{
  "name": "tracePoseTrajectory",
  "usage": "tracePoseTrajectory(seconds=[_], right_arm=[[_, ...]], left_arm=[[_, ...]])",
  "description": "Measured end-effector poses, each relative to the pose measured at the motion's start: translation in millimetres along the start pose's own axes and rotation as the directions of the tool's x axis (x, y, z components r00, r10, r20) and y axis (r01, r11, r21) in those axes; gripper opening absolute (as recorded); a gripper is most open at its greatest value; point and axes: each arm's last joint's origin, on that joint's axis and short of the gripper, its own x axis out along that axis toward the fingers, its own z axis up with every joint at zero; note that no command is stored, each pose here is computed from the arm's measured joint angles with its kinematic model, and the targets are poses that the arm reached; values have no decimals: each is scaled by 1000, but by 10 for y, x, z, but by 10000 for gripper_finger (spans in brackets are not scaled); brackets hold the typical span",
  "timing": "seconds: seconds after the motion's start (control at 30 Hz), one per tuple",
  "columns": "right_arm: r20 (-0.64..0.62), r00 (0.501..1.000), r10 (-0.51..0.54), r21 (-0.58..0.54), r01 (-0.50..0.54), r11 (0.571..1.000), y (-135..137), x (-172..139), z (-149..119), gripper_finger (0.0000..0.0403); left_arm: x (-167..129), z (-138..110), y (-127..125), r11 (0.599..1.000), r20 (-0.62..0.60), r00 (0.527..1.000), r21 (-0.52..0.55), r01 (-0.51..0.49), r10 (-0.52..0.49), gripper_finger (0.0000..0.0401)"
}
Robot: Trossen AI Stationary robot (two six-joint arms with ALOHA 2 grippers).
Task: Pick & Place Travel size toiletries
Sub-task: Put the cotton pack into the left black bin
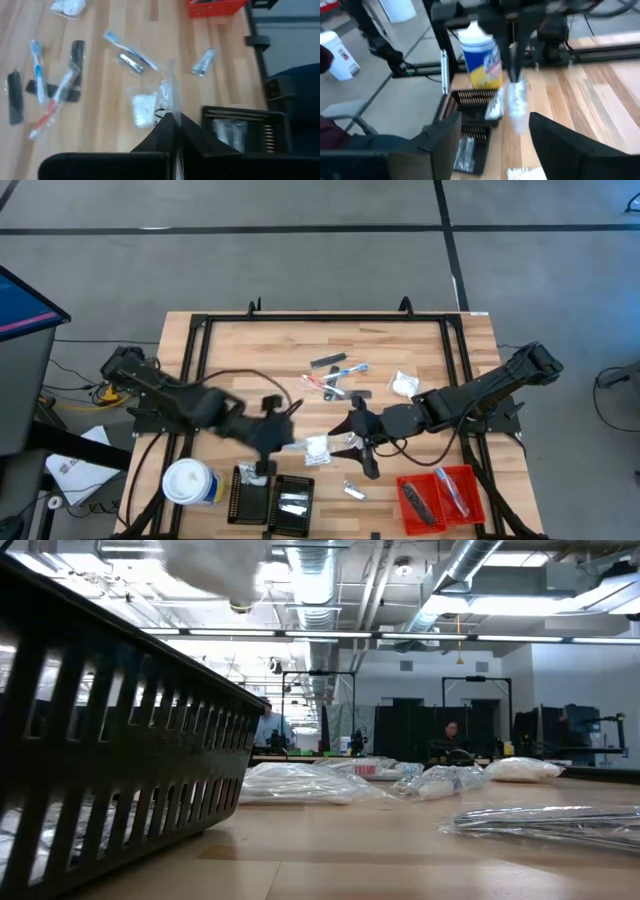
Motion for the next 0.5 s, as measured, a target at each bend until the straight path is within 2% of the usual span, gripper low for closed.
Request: tracePoseTrajectory(seconds=[0.1,0.27,0.5], right_arm=[[-1,1000,9,-20,-9,1000,35,-12,10,246],[10,1000,20,-31,-20,999,67,-26,35,248],[13,1000,18,-29,-17,999,59,-24,40,249]], left_arm=[[-175,-217,-148,999,27,1000,-47,-4,5,1],[-424,-592,-288,992,98,995,-123,23,-11,0],[-488,-968,-388,984,174,984,-167,70,-40,0]])
